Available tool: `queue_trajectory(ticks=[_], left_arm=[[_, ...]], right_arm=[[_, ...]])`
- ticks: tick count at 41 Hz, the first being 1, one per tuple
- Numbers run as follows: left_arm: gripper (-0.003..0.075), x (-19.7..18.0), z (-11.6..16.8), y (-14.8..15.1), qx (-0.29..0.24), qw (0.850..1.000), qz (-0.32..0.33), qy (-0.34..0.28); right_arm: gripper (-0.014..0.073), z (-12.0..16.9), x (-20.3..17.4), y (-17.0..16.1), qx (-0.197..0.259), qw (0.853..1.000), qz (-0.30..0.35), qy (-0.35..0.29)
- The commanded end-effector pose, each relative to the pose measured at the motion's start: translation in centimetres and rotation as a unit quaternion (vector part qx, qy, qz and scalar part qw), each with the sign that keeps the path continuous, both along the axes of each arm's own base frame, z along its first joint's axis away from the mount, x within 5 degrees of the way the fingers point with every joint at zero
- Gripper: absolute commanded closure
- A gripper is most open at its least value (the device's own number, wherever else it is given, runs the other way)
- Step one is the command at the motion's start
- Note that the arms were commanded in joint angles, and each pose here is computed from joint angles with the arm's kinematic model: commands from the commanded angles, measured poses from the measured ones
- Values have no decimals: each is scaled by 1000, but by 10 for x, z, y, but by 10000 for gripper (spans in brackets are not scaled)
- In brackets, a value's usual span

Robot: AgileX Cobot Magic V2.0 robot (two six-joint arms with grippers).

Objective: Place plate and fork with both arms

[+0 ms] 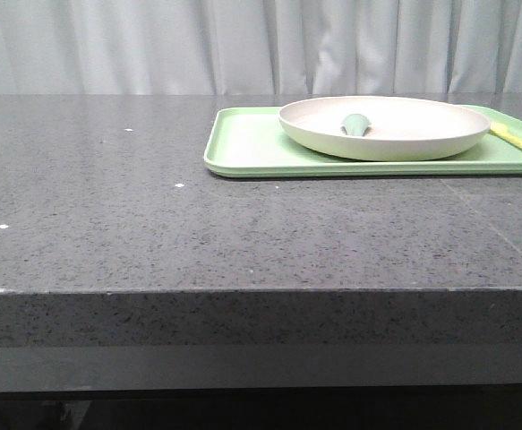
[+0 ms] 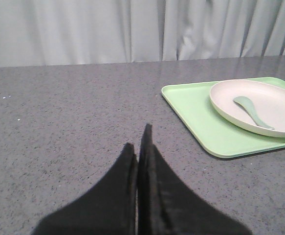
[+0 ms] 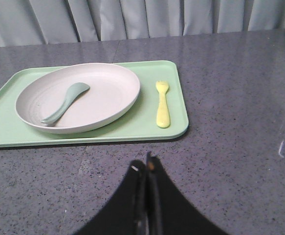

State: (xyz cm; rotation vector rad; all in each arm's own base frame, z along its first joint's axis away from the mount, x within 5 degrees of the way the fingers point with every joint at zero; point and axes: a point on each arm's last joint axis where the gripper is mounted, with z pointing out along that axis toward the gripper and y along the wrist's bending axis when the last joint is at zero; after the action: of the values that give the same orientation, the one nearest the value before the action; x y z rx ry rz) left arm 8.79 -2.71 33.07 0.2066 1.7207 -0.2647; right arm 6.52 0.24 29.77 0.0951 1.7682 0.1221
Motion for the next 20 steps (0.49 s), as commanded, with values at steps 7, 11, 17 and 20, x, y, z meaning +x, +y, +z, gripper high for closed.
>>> queue_trajectory(ticks=[7, 11, 17, 20], left_arm=[[738, -18, -11, 15, -49, 994, 67, -74], [738, -27, -29, 21, -52, 990, 103, -86], [738, -35, -59, 26, -49, 984, 143, -95], [738, -38, -76, 27, -48, 983, 153, -94]], right_arm=[[658, 15, 1, 0, -5, 999, -1, -50], [658, 15, 1, 0, -5, 999, -1, -50], [658, 15, 1, 0, -5, 999, -1, -50], [658, 15, 1, 0, -5, 999, -1, -50]])
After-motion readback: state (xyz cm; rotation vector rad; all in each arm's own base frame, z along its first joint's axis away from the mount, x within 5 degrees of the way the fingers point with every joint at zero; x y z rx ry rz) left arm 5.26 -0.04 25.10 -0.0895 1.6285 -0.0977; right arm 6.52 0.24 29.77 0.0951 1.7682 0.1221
